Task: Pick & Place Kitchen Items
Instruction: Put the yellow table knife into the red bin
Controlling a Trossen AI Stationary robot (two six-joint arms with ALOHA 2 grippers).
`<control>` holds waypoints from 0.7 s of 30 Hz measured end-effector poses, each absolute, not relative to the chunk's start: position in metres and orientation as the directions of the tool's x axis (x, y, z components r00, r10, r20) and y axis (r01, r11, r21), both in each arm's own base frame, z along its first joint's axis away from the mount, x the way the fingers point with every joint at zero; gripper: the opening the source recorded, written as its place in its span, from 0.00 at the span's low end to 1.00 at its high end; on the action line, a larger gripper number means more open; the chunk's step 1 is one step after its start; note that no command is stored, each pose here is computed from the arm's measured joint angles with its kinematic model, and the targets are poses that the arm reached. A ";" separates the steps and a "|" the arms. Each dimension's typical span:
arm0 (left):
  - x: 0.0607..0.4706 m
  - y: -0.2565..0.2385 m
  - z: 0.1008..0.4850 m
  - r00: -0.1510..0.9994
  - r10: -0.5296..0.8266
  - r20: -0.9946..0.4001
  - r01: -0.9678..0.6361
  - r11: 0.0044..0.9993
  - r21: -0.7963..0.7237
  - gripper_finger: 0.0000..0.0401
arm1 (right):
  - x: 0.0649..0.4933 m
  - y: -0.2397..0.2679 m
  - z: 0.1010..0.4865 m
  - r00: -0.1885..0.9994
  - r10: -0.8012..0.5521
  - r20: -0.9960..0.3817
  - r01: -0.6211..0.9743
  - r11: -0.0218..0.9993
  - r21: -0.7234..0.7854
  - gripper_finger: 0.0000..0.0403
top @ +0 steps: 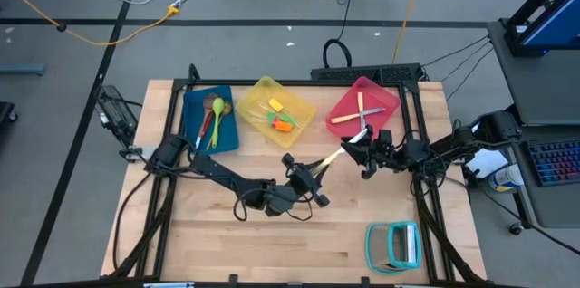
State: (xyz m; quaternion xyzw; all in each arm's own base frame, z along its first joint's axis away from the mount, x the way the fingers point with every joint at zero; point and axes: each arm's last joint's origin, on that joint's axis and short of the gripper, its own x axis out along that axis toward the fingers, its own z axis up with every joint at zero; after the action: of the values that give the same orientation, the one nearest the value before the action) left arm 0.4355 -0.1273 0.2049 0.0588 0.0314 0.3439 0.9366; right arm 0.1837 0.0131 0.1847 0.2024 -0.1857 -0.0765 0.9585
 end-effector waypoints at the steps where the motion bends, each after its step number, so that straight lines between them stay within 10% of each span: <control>1: 0.436 -0.126 0.205 0.766 0.642 -0.018 -0.635 0.761 0.131 0.23 | 0.184 0.013 0.185 0.919 -0.222 0.325 0.070 0.904 0.422 0.24; 7: 0.440 -0.116 0.203 0.780 0.625 -0.030 -0.615 0.774 0.147 0.23 | 0.183 0.013 0.186 0.917 -0.221 0.333 0.059 0.898 0.436 0.02; 21: 0.445 -0.093 0.193 0.754 0.649 -0.100 -0.625 0.756 0.193 0.23 | 0.184 -0.002 0.184 0.887 -0.338 0.314 0.162 0.866 0.474 0.00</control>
State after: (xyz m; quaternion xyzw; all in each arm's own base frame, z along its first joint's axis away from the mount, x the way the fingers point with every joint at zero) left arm 0.4451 -0.0929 0.1933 0.0738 0.0804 0.3413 0.9336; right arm 0.1841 -0.0021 0.1840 0.2230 -0.1973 -0.1323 0.9454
